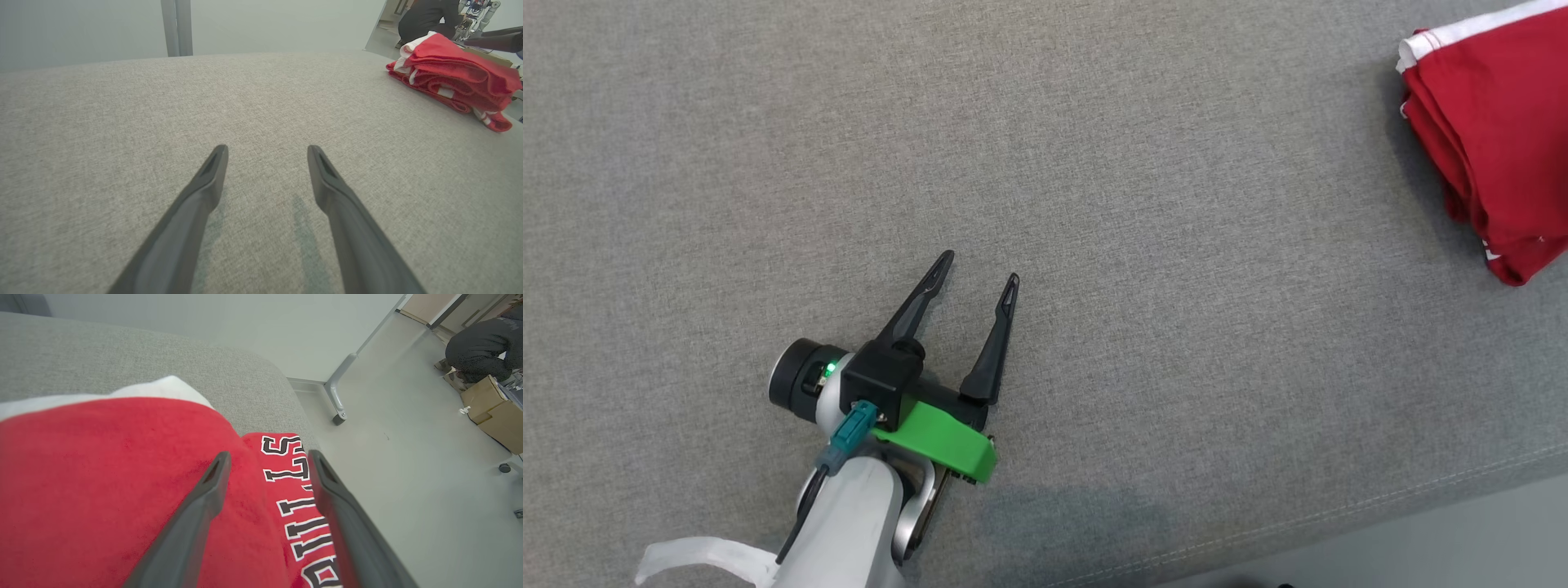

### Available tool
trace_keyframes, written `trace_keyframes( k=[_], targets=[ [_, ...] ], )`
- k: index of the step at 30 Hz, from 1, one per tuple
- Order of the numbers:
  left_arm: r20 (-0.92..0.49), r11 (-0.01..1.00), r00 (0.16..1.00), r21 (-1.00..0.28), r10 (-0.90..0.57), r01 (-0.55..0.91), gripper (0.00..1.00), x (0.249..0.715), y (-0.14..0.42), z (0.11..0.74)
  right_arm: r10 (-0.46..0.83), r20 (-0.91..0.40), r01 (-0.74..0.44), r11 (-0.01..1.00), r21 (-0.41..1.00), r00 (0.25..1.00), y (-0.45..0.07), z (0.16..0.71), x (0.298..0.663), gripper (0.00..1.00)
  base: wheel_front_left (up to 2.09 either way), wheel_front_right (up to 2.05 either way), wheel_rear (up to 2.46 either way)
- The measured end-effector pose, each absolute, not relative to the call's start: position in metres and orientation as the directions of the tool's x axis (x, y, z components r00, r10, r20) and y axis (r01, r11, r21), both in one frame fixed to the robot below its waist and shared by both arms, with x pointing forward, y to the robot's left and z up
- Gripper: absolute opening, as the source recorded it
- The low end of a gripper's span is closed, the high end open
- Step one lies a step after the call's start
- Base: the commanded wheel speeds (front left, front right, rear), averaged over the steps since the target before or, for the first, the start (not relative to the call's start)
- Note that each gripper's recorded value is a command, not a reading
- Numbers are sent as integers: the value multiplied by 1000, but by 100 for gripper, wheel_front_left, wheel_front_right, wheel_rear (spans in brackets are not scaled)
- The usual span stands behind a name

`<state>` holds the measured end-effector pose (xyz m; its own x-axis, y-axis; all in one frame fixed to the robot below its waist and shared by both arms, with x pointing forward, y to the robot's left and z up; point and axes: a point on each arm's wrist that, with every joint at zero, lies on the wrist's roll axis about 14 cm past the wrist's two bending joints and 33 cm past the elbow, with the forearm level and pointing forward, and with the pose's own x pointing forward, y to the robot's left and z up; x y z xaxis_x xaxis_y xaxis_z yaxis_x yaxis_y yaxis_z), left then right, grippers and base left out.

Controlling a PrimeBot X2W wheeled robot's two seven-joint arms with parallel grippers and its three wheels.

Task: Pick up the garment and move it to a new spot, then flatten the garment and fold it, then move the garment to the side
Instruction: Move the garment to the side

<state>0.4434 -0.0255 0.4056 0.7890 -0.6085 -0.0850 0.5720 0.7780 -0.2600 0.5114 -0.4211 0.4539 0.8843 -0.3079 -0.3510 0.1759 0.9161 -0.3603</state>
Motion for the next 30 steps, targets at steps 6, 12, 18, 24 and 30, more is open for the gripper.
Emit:
trace_keyframes(
  k=[6, 12, 18, 24, 30],
  targets=[
    [-78, 788, 797, -235, -599, 569, 100, 446, -22, 411, -338, -245, 246, 908, -339, 909, -434, 488, 513, 100, 0, 0, 0],
    [-59, 806, 817, -221, -573, 549, 100, 447, -13, 423, -220, -132, 182, 950, -254, 967, -380, 501, 519, 100, 0, 0, 0],
    [-55, 840, 851, -202, -523, 503, 100, 444, 3, 433, -133, -73, 117, 975, -190, 988, -330, 502, 502, 100, 0, 0, 0],
    [-50, 887, 898, -187, -438, 423, 100, 439, 28, 445, -59, -39, 54, 992, -118, 997, -289, 503, 481, 100, 0, 0, 0],
    [-47, 926, 935, -171, -350, 338, 100, 426, 57, 455, -20, -4, 20, 1000, -5, 1000, -256, 504, 460, 100, 0, 0, 0]
  ],
)
